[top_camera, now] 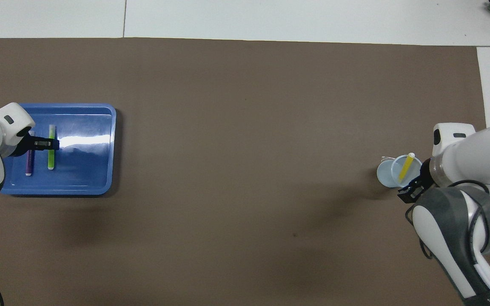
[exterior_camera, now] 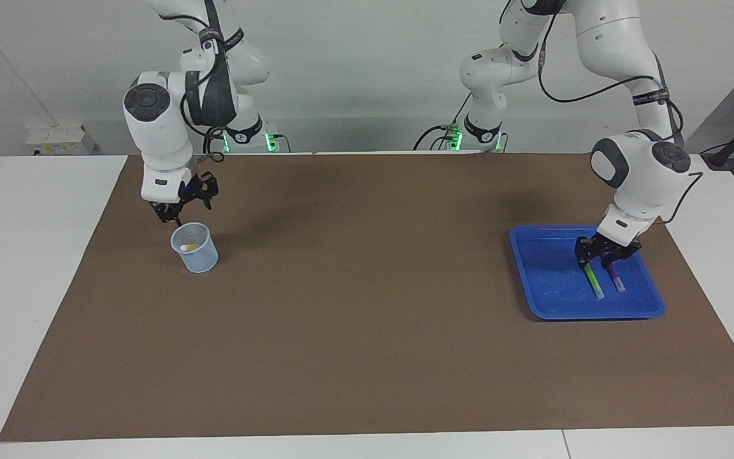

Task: Transfer and insert pens with both arms
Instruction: 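Insert the yellow pen into the white cup with the right gripper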

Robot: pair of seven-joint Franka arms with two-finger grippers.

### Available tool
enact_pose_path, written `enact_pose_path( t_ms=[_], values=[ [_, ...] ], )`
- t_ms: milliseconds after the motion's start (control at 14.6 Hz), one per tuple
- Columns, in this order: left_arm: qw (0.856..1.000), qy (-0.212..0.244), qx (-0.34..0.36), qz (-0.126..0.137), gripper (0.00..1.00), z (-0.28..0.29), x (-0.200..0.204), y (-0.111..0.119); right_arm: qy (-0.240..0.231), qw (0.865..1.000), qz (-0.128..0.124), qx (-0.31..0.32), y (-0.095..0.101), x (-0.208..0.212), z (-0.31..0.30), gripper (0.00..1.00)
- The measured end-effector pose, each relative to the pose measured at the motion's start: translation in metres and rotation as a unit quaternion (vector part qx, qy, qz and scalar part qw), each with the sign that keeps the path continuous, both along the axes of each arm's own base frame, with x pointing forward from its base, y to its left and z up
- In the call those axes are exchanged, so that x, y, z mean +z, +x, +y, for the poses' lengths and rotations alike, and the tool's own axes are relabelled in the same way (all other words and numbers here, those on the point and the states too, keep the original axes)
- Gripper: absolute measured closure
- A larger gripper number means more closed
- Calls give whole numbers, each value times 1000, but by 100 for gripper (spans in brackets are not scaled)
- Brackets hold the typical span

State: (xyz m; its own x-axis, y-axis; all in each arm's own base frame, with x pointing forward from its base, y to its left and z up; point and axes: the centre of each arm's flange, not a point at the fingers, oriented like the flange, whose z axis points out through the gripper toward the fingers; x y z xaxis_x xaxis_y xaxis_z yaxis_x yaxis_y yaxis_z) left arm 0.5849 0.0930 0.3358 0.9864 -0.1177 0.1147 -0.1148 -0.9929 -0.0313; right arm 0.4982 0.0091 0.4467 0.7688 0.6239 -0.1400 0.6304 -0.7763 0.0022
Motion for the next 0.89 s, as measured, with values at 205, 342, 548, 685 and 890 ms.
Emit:
enact_pose_path(
  t_ms=[205, 342, 548, 685, 890],
  values=[
    [1000, 1, 0, -11, 40, 1, -11, 5, 68, 997, 25, -34, -7, 32, 12, 20],
    [1000, 1, 1, -16, 40, 2, -21, 8, 94, 993, 33, -61, -11, 38, 17, 20],
    [1000, 1, 3, -18, 42, 6, -29, 9, 102, 990, 37, -90, -12, 39, 20, 21],
    [1000, 1, 4, -18, 40, 8, -32, 10, 107, 986, 45, -121, -14, 39, 33, 20],
    [1000, 1, 4, -20, 50, 8, -37, 11, 113, 978, 57, -167, -19, 40, 62, 10]
  ],
)
